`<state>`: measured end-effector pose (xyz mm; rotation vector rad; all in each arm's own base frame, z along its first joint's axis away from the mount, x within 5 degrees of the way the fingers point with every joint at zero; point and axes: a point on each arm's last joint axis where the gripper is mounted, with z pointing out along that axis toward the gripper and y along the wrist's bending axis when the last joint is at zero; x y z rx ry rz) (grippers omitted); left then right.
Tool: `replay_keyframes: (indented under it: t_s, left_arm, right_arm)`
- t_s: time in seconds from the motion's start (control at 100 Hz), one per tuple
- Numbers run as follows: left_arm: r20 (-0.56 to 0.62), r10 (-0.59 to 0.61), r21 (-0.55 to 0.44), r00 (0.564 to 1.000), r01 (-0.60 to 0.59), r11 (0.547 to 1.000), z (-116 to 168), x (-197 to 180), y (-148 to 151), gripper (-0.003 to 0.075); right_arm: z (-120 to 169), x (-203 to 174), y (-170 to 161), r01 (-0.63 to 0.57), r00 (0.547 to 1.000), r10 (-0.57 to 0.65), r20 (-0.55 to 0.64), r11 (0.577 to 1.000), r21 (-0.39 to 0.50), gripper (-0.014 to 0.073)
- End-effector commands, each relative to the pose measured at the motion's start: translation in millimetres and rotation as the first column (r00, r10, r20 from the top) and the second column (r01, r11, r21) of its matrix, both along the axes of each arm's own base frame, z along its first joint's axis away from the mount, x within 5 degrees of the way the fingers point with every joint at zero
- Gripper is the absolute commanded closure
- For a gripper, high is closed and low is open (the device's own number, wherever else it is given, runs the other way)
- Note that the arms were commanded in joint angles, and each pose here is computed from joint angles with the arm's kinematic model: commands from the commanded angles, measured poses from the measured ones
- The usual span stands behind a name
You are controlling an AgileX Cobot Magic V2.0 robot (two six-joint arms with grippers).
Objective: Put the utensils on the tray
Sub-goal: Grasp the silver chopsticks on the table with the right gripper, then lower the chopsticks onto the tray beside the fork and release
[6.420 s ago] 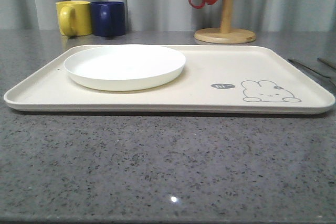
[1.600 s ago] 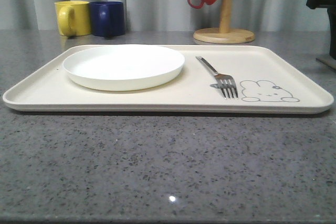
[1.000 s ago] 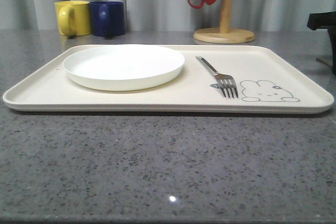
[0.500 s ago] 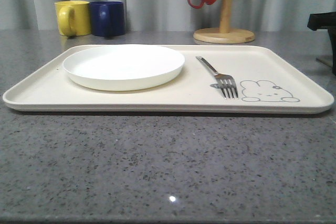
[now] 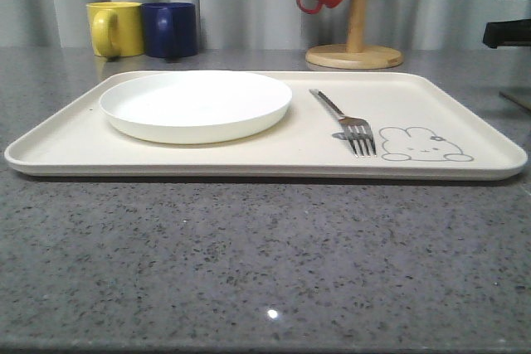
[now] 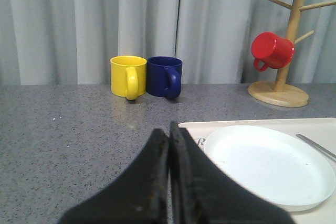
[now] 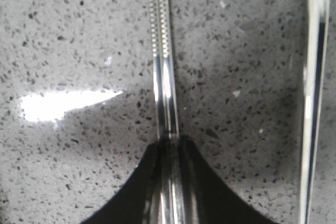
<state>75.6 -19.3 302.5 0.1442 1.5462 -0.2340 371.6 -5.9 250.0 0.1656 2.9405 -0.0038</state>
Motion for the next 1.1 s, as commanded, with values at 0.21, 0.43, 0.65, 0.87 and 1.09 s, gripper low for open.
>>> replay_keyframes:
  t_s: [0.21, 0.43, 0.65, 0.87, 1.09]
  left_arm:
    - [0.087, 0.022, -0.038, 0.996, -0.019, 0.999, 16, -1, 2, 0.0738]
    - [0.087, 0.022, -0.038, 0.996, -0.019, 0.999, 16, -1, 2, 0.0738]
    - [0.087, 0.022, -0.038, 0.996, -0.019, 0.999, 16, -1, 2, 0.0738]
    - [0.087, 0.022, -0.038, 0.996, -0.019, 0.999, 16, -1, 2, 0.0738]
    - [0.087, 0.022, -0.038, 0.996, -0.019, 0.999, 16, -1, 2, 0.0738]
  right_arm:
    - [30, -10, -1, 0.004, 0.997, -0.005, 0.075, 1.000, 0.010, 0.0622]
    - [70, -30, 11, 0.008, 0.982, -0.023, 0.186, 0.997, 0.080, 0.0622]
    - [87, -42, 41, -0.018, 0.972, -0.010, 0.234, 0.993, 0.114, 0.0622]
    - [90, -41, 89, -0.072, 0.948, 0.014, 0.317, 0.983, 0.172, 0.0622]
    - [72, -32, 127, -0.107, 0.947, 0.035, 0.320, 0.972, 0.207, 0.0622]
